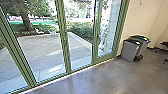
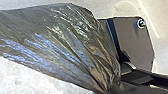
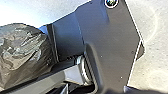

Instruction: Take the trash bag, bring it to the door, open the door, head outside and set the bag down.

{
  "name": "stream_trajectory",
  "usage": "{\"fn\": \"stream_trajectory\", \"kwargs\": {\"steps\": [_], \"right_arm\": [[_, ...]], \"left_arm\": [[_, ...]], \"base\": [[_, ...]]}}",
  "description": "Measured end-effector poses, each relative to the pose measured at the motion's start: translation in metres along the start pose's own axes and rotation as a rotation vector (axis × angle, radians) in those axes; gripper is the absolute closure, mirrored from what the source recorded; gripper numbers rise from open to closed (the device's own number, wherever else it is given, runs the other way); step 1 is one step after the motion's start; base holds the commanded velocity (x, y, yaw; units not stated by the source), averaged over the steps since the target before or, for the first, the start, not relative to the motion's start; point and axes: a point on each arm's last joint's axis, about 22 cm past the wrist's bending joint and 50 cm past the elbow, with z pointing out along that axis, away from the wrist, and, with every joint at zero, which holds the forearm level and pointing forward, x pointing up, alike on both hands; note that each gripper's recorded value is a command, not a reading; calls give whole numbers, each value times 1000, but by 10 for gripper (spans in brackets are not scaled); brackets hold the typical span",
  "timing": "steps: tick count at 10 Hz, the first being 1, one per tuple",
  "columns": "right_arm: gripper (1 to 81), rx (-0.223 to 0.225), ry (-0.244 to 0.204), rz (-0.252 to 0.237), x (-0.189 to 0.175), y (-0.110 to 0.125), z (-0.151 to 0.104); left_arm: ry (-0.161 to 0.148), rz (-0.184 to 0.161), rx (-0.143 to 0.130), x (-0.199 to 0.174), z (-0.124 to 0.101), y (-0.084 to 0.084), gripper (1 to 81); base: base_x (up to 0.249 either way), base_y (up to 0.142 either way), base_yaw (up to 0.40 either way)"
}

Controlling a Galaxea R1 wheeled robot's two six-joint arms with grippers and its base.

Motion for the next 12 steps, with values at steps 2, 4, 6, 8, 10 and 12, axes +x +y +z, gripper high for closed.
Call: {"fn": "stream_trajectory", "kwargs": {"steps": [2,4,6,8,10,12], "right_arm": [[10,0,0,0,0,0,0],[10,2,0,0,0,-2,1],[10,3,-1,-1,-1,-3,1],[10,1,0,-1,0,-2,1],[10,0,1,-1,0,-1,1],[10,-3,1,-1,0,0,1]], "left_arm": [[0,0,0,0,0,0,811],[0,0,0,0,0,0,811],[0,0,0,0,0,0,811],[0,0,0,0,0,0,811],[0,1,0,0,0,0,811],[0,1,0,0,0,0,811]], "base": [[192,-121,0],[192,-121,0],[192,-121,0],[192,-121,0],[192,-121,0],[192,-121,0]]}}
